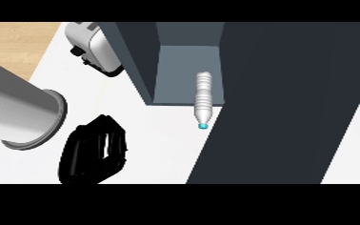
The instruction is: Pick up the bottled water, place it into the cabinet and close the cabinet
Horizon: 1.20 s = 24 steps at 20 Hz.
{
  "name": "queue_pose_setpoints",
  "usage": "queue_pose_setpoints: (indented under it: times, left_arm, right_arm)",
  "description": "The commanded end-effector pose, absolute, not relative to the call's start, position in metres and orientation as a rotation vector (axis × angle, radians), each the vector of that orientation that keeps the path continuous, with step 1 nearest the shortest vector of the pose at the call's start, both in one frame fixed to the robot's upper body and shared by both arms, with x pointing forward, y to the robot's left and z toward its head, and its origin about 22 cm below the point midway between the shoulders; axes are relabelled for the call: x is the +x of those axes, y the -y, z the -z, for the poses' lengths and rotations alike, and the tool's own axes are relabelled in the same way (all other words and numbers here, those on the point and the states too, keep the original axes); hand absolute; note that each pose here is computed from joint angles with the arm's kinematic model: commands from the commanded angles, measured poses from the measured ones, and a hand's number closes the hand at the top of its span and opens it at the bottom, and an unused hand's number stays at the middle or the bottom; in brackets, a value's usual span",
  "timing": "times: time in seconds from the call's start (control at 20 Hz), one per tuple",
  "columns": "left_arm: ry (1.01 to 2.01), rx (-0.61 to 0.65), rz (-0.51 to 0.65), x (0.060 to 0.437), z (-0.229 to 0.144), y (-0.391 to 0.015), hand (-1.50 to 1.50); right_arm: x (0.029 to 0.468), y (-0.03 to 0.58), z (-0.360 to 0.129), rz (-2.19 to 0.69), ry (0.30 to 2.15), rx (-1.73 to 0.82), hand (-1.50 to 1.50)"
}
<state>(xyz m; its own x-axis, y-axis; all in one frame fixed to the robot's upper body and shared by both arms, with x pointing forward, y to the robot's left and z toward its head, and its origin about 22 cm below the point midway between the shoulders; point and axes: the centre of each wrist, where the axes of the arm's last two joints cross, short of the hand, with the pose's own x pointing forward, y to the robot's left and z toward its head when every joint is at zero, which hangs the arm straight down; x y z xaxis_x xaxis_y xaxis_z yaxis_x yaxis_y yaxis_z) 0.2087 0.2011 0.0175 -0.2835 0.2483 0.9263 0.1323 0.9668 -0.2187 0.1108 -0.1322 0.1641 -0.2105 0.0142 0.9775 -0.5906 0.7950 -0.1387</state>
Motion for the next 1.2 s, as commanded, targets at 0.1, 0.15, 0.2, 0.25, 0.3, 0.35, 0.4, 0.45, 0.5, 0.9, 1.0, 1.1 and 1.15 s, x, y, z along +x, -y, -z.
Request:
queue_pose_setpoints:
  times: [0.1,0.15,0.2,0.25,0.3,0.35,0.4,0.45,0.5,0.9,1.0,1.1,1.15]
  left_arm:
    - [1.877,-0.257,-0.141,0.188,-0.028,-0.238,1.5]
    - [1.863,-0.248,-0.162,0.181,-0.007,-0.23,1.5]
    - [1.876,-0.247,-0.159,0.188,-0.015,-0.236,1.5]
    - [1.877,-0.273,-0.155,0.177,-0.017,-0.246,1.5]
    - [1.878,-0.221,-0.171,0.175,-0.01,-0.247,1.5]
    - [1.874,-0.25,-0.153,0.176,-0.007,-0.244,1.5]
    - [1.862,-0.251,-0.162,0.162,-0.021,-0.247,1.5]
    - [1.874,-0.246,-0.165,0.18,-0.016,-0.26,1.5]
    - [1.875,-0.248,-0.142,0.176,-0.02,-0.271,1.5]
    - [1.873,-0.255,-0.16,0.163,-0.022,-0.278,1.5]
    - [1.885,-0.249,-0.155,0.161,-0.015,-0.286,1.5]
    - [1.885,-0.244,-0.137,0.164,-0.03,-0.301,1.5]
    - [1.898,-0.24,-0.145,0.164,-0.026,-0.311,1.5]
  right_arm:
    - [0.107,0.077,-0.171,-0.703,1.698,0.611,1.5]
    - [0.104,0.065,-0.172,-0.72,1.721,0.612,1.5]
    - [0.104,0.059,-0.176,-0.769,1.73,0.592,1.5]
    - [0.115,0.056,-0.176,-0.797,1.769,0.548,1.5]
    - [0.109,0.055,-0.177,-0.794,1.835,0.523,1.5]
    - [0.118,0.048,-0.176,-0.772,1.86,0.497,1.5]
    - [0.119,0.052,-0.18,-0.751,1.87,0.487,1.5]
    - [0.127,0.046,-0.179,-0.748,1.87,0.466,1.5]
    - [0.122,0.046,-0.183,-0.733,1.875,0.464,1.5]
    - [0.172,0.042,-0.192,-0.551,1.83,0.354,1.5]
    - [0.189,0.04,-0.19,-0.482,1.799,0.36,1.5]
    - [0.211,0.037,-0.204,-0.455,1.772,0.366,1.5]
    - [0.225,0.036,-0.196,-0.429,1.756,0.378,1.5]
